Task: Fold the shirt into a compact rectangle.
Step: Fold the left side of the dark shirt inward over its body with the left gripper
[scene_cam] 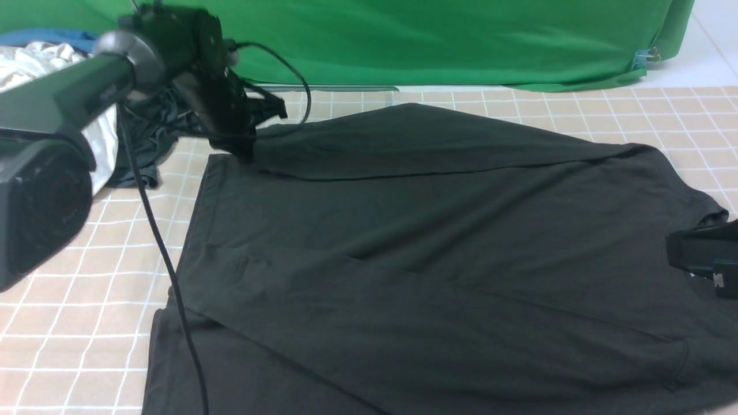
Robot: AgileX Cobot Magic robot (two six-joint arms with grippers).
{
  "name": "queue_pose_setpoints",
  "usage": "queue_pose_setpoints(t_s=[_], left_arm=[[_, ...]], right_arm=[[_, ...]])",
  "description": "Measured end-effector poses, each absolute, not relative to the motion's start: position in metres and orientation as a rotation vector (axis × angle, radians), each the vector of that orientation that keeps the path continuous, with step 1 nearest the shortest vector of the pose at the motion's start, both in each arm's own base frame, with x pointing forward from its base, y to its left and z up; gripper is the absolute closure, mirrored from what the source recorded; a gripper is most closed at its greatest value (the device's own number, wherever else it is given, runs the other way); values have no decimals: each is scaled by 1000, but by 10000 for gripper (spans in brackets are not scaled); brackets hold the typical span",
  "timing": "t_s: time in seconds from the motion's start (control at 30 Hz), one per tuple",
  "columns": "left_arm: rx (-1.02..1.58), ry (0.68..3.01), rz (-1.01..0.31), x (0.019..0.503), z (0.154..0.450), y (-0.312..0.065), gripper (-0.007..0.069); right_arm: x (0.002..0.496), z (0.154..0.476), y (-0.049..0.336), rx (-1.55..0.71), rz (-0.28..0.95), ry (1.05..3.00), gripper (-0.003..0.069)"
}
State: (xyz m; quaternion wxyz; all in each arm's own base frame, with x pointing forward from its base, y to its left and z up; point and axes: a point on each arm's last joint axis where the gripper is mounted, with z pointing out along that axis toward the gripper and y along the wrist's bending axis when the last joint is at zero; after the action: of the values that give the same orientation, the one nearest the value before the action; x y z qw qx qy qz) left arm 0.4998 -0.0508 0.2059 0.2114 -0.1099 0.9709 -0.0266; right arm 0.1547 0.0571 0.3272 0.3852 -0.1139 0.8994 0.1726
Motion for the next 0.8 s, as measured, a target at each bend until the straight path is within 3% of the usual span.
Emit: queue_pose_setpoints(t_s=[0.2,0.33,0.57,0.8], left_arm=[[-223,2722,-109,468,276,-51,594],[-224,2726,-124,450,303,-50,594],[-267,2768,-121,408,317,-45,594],[-393,2898,-136,342,296,-41,594]], right_arm=[[155,327,57,-289,439,2289,515],[155,328,57,-288,439,2285,515],[155,328,57,-288,439,2285,515],[155,328,57,-305,431,2281,515]])
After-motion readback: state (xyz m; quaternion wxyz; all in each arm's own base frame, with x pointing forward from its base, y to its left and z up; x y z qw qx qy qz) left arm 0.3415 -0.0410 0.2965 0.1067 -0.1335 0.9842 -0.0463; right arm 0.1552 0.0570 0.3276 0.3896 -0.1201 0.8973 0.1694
